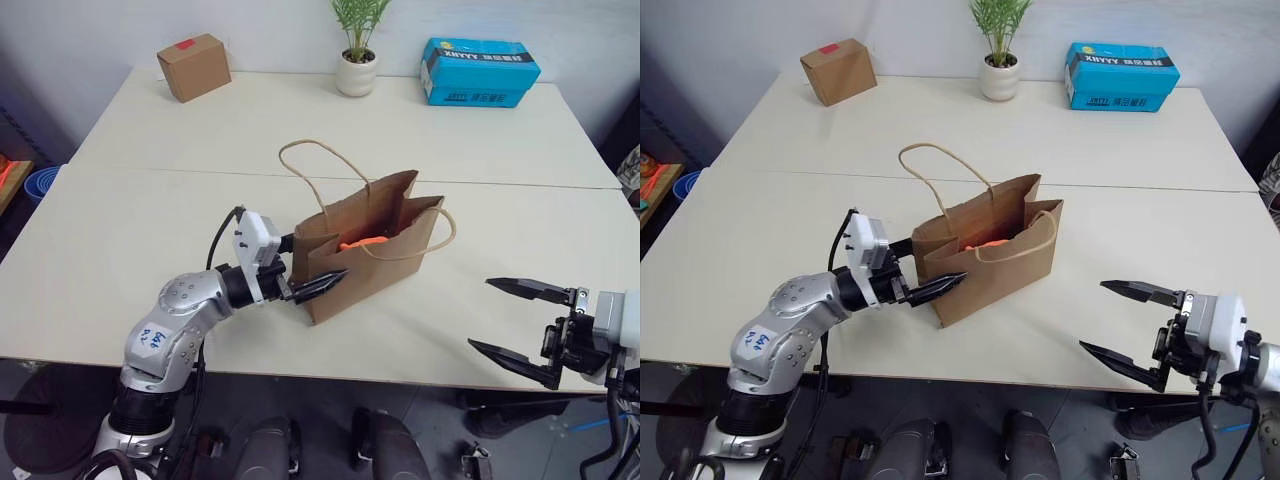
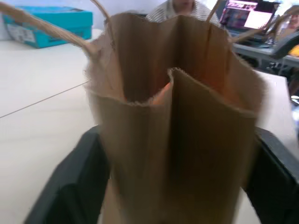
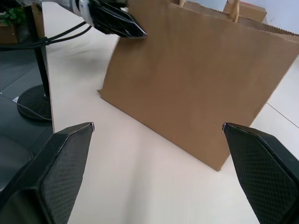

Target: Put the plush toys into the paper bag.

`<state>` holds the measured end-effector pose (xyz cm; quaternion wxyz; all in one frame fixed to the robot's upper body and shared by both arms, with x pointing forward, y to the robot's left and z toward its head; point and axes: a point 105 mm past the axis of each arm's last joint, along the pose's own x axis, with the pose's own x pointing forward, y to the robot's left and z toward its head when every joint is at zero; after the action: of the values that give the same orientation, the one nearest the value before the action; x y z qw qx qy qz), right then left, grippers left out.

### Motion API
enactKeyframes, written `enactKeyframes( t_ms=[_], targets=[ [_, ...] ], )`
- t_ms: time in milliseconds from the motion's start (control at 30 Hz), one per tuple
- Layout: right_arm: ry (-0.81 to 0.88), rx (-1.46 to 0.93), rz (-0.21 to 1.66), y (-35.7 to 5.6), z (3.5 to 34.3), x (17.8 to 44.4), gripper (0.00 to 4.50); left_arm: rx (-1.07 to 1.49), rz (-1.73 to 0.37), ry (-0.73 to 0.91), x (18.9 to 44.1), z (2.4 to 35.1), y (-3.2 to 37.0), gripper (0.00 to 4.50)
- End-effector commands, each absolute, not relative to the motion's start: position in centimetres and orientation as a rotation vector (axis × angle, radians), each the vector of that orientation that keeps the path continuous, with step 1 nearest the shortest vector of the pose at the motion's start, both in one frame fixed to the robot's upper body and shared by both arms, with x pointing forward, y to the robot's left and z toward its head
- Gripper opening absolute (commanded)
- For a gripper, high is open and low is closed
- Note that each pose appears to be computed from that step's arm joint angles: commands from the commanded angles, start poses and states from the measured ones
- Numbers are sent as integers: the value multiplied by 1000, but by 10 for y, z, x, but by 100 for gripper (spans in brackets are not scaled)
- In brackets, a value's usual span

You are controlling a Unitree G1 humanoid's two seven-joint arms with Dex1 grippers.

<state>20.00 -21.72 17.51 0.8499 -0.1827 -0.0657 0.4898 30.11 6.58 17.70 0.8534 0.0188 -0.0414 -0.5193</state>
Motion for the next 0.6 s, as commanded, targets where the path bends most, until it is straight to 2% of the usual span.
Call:
enactKeyframes(
  t_ms=[33, 300, 400, 600],
  targets=[
    [-195, -451, 1017, -215, 183, 192, 450, 94, -1209, -118, 298, 183, 55, 262],
    [-181, -482, 970, -220, 184, 179, 450, 186, -1583, -137, 296, 193, 65, 13],
    [-141, -497, 949, -227, 181, 171, 450, 296, -1826, -213, 289, 200, 85, 6],
    [-125, -486, 946, -226, 176, 170, 450, 429, -1743, -113, 321, 190, 95, 6]
  ],
)
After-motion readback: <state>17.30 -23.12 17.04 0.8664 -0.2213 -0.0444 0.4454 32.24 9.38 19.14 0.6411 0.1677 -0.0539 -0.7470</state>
